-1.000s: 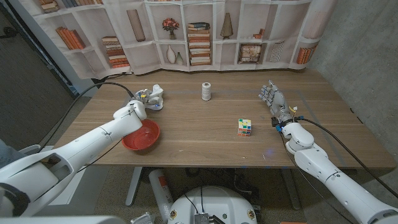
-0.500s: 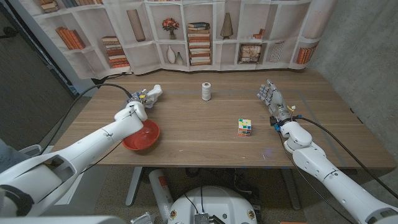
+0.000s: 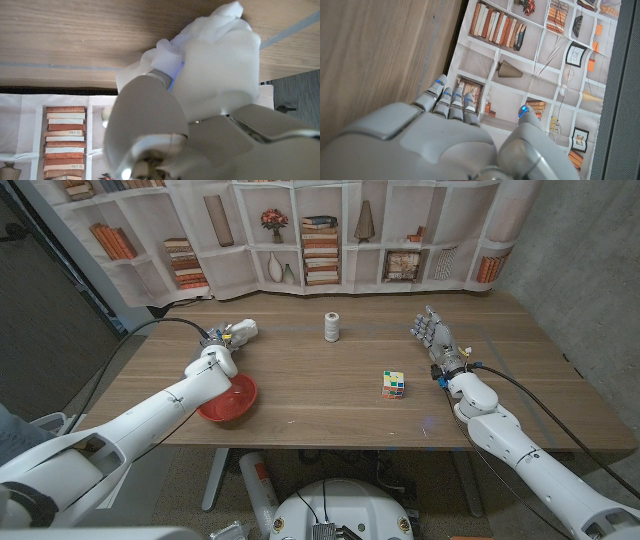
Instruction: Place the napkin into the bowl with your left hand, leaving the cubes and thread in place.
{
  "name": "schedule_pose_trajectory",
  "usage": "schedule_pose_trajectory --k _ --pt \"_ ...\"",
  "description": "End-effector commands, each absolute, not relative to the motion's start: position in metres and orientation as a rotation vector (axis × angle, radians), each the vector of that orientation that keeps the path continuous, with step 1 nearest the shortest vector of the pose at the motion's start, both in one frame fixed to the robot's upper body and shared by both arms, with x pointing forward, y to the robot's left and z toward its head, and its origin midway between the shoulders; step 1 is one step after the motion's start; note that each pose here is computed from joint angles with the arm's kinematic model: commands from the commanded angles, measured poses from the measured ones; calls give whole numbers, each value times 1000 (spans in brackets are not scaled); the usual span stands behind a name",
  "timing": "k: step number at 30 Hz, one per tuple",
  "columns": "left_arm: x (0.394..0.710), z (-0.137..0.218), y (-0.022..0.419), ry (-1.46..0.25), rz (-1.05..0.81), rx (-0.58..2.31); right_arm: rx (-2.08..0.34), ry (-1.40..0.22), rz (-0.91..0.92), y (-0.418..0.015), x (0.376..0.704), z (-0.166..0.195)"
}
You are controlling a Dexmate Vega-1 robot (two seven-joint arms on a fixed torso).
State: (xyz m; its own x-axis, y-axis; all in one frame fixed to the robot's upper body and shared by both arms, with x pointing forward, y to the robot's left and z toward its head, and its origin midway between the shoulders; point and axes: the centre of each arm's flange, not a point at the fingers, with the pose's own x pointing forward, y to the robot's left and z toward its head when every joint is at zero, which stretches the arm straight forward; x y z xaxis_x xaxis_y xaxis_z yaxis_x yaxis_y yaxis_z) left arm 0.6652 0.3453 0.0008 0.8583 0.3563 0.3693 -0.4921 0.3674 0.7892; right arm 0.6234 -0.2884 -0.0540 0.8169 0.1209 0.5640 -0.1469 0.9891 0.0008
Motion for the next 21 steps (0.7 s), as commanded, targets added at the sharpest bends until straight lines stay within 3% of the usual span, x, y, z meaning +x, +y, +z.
schedule_pose_trajectory --k 1,21 --pt "665 7 347 -152 567 1055 43 -595 146 -287 626 -52" --pt "650 14 348 -198 588 1015 45 -604 153 -286 625 -51"
